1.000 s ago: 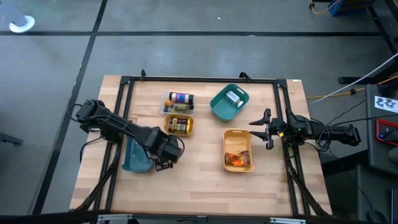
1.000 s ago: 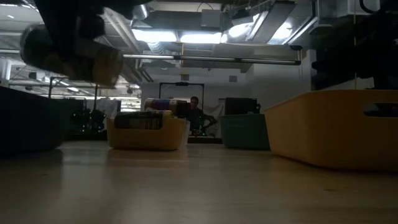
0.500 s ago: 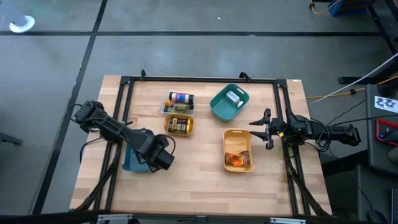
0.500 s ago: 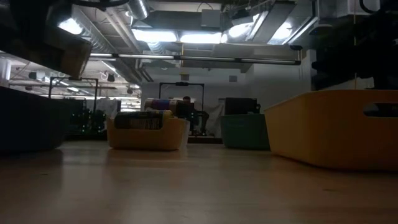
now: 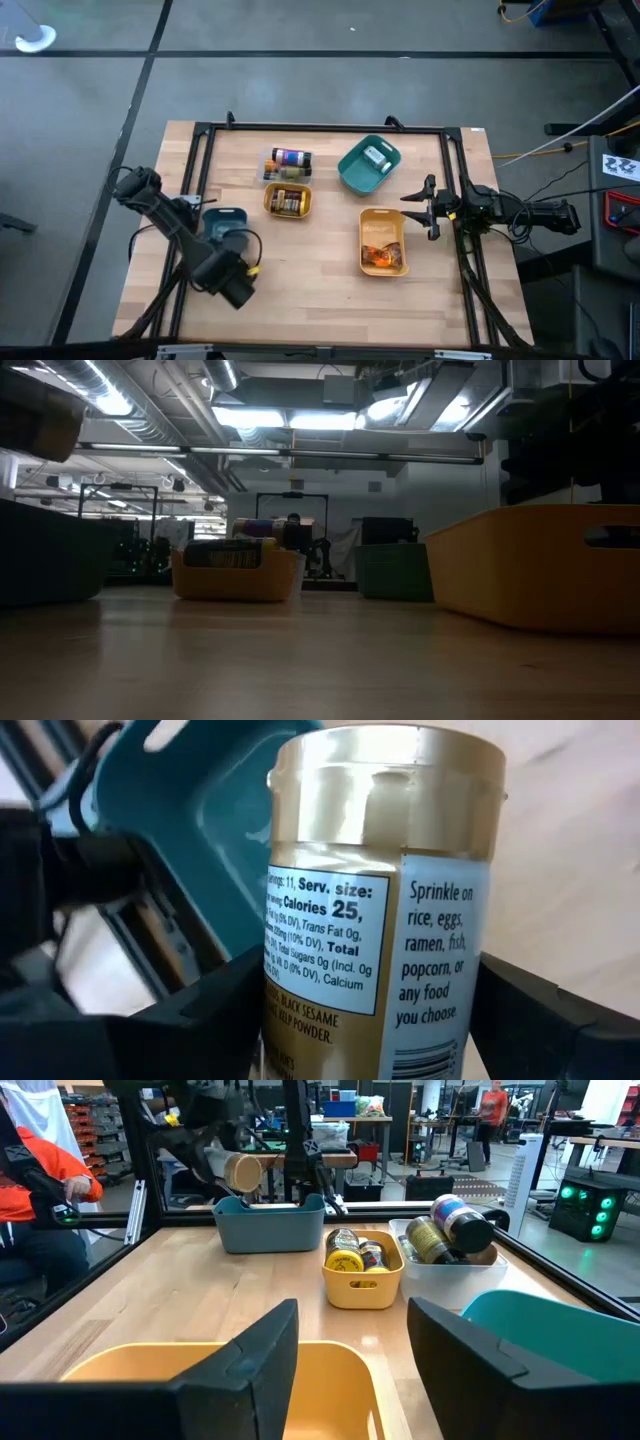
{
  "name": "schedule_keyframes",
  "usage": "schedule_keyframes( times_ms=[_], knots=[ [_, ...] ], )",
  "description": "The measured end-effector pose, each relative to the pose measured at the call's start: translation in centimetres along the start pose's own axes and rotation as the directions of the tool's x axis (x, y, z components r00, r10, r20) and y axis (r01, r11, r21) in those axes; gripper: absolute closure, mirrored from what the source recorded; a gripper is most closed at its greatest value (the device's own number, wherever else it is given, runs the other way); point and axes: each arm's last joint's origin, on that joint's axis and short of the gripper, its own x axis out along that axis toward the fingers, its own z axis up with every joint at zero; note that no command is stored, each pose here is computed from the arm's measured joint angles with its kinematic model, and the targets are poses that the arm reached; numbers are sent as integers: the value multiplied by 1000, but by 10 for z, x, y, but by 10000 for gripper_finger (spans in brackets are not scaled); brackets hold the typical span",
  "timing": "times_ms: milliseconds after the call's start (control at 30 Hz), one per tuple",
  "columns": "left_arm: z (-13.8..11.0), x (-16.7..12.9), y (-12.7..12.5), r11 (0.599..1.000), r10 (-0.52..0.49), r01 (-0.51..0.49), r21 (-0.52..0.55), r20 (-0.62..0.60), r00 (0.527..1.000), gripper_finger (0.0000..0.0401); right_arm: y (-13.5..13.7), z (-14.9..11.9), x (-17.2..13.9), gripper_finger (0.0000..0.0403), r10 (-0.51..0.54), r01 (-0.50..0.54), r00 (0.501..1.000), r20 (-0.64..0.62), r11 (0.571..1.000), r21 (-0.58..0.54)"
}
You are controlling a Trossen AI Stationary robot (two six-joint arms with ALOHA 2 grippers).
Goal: Sort spices by type
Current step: Put the gold seasoning bottle into the blue bin
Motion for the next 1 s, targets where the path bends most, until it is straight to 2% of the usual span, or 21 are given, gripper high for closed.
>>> schedule_keyframes(
  times_ms=[133, 333, 467, 567, 633, 867, 1000],
  knots=[
    [-10, 2, 2, 988, -7, 22, -151, 102, 995, 125, 0, 0, 0, 214, 0, 0, 1000, 0, 1000, 0],
    [-18, 35, 9, 939, 97, -39, -343, 154, 983, 125, 0, 0, 0, 214, 0, 0, 1000, 0, 1000, 0],
    [-20, 52, 12, 913, 137, -61, -404, 162, 977, 125, 0, 0, 0, 214, 0, 0, 1000, 0, 1000, 0],
    [-21, 63, 12, 889, 129, -43, -455, 160, 979, 125, 0, 0, 0, 214, 0, 0, 1000, 0, 1000, 0],
    [-22, 71, 11, 886, 114, -29, -463, 157, 981, 125, 0, 0, 0, 214, 0, 0, 1000, 0, 1000, 0],
    [-27, 93, 1, 925, -4, 55, -375, 134, 991, 125, 0, 0, 0, 214, 0, 0, 1000, 0, 1000, 0],
    [-28, 96, 1, 933, -10, 57, -356, 133, 991, 125, 0, 0, 0, 214, 0, 0, 1000, 0, 1000, 0]
  ],
)
